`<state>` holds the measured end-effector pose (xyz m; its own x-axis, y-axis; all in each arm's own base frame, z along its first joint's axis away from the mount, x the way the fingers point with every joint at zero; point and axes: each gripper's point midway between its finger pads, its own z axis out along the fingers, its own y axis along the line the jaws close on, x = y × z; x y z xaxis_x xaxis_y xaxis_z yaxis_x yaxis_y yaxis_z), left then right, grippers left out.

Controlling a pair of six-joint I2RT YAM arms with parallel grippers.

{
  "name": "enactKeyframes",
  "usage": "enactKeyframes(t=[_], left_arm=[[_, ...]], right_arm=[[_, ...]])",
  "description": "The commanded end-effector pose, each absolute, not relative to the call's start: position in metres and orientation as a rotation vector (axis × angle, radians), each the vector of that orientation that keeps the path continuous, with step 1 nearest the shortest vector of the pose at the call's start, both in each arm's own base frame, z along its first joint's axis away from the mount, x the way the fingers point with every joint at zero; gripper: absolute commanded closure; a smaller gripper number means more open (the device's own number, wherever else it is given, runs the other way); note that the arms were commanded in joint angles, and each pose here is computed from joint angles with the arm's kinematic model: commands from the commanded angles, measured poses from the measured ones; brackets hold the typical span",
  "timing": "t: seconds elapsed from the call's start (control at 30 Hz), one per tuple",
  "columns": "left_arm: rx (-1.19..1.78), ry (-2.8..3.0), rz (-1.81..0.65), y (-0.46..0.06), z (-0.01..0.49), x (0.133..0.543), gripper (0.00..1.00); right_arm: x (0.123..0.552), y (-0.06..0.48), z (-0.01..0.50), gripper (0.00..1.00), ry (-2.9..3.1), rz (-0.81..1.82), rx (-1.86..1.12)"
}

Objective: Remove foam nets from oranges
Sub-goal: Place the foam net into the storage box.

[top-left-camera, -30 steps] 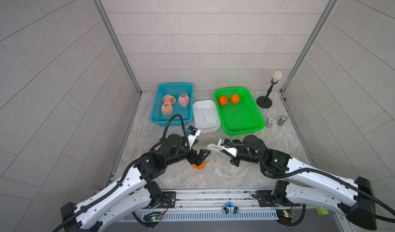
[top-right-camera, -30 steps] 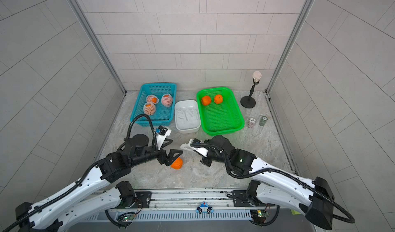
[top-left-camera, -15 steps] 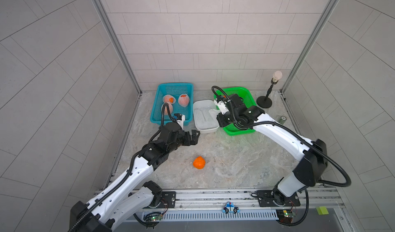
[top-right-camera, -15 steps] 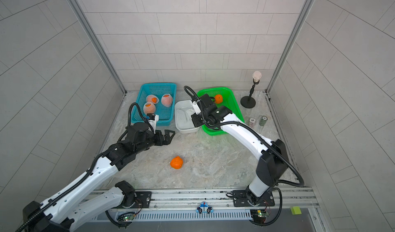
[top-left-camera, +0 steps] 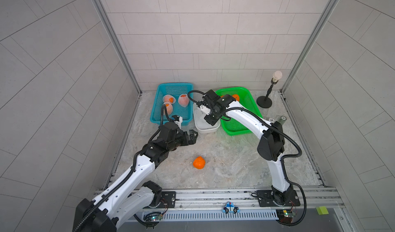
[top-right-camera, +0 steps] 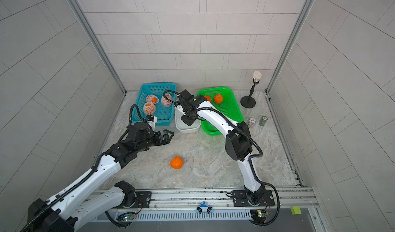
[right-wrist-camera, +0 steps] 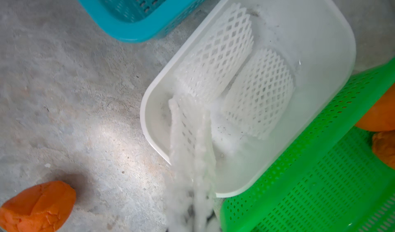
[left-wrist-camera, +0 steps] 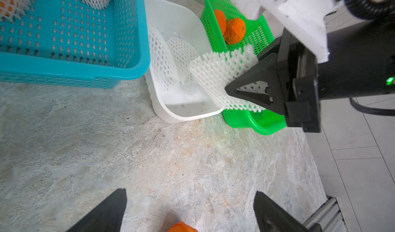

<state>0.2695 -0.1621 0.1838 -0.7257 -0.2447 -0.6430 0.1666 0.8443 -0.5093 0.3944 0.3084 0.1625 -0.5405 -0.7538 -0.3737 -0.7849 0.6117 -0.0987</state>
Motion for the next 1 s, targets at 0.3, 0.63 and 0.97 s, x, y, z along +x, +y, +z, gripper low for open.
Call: enactKeyframes(t=[0.3, 0.63, 0.97], left_arm=[[-0.089, 2.182, -0.725, -0.145, 0.193, 0.251, 0.0], [-0.079, 2.204, -0.691, -0.139, 0.19, 0.246, 0.01], [-0.077, 2.205, -0.679, -0.138, 0.19, 0.247, 0.01]], right_arm=[[0.389, 0.282, 0.158, 0.86, 2.082, -0.108, -2.011], [0.401, 0.287, 0.137, 0.77, 1.983, -0.184, -2.19], [0.418, 0.301, 0.12, 0.6, 1.914, -0.221, -2.197]])
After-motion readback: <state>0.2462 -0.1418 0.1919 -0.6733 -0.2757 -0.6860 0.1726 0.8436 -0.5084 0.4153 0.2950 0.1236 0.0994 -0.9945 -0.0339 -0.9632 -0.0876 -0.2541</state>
